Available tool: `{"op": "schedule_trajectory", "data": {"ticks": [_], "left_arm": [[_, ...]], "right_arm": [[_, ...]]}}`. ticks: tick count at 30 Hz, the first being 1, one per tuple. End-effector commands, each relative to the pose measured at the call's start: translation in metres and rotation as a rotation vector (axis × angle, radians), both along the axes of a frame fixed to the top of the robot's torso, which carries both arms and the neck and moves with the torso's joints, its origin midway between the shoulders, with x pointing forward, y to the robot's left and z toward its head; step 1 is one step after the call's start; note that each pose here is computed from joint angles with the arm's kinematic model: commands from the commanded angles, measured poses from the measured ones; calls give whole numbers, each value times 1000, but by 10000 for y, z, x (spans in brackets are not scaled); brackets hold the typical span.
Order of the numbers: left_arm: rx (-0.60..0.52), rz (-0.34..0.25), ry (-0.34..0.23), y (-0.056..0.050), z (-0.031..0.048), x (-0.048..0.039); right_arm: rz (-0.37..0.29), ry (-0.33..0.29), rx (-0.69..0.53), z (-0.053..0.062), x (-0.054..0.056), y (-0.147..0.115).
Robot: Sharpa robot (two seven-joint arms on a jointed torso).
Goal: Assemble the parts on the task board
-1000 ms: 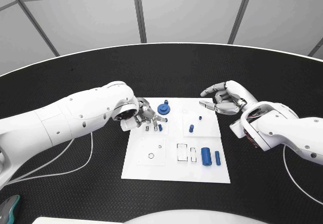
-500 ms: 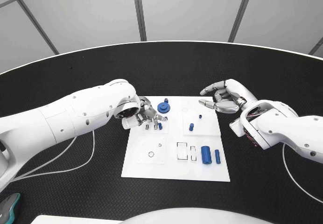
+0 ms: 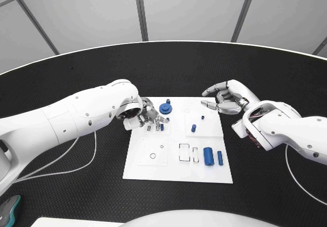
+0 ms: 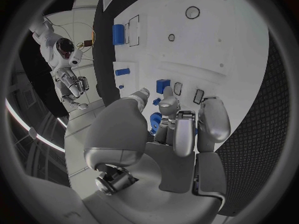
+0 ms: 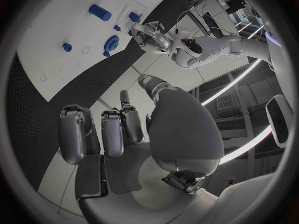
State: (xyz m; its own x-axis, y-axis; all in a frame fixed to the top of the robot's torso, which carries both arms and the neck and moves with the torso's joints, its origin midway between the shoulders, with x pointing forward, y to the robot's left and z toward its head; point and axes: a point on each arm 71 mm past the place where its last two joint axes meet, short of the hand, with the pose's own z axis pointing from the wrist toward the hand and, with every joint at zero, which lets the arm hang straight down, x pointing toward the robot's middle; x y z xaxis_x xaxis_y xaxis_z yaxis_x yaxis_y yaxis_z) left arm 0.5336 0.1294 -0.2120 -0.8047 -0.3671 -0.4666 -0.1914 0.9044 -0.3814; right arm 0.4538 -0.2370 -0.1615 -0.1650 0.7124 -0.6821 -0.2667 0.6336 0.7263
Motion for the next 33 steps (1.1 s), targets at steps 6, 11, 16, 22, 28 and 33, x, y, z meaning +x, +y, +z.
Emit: {"op": "schedule_trajectory", "data": {"ticks": [6, 11, 16, 22, 28, 33], "left_arm": [[7, -6, 4, -4, -4, 2], [11, -11, 5, -10, -5, 1], [18, -17, 1, -21, -5, 2], [27, -22, -5, -23, -4, 7], [33, -23, -8, -24, -4, 10], [35, -27, -7, -33, -5, 9]], "right_arm": [[2, 4, -1, -4, 3, 3], [3, 5, -2, -6, 4, 5], [5, 7, -3, -8, 5, 9], [5, 9, -3, -9, 7, 11], [5, 10, -3, -11, 7, 12], [6, 10, -4, -11, 8, 13]]}}
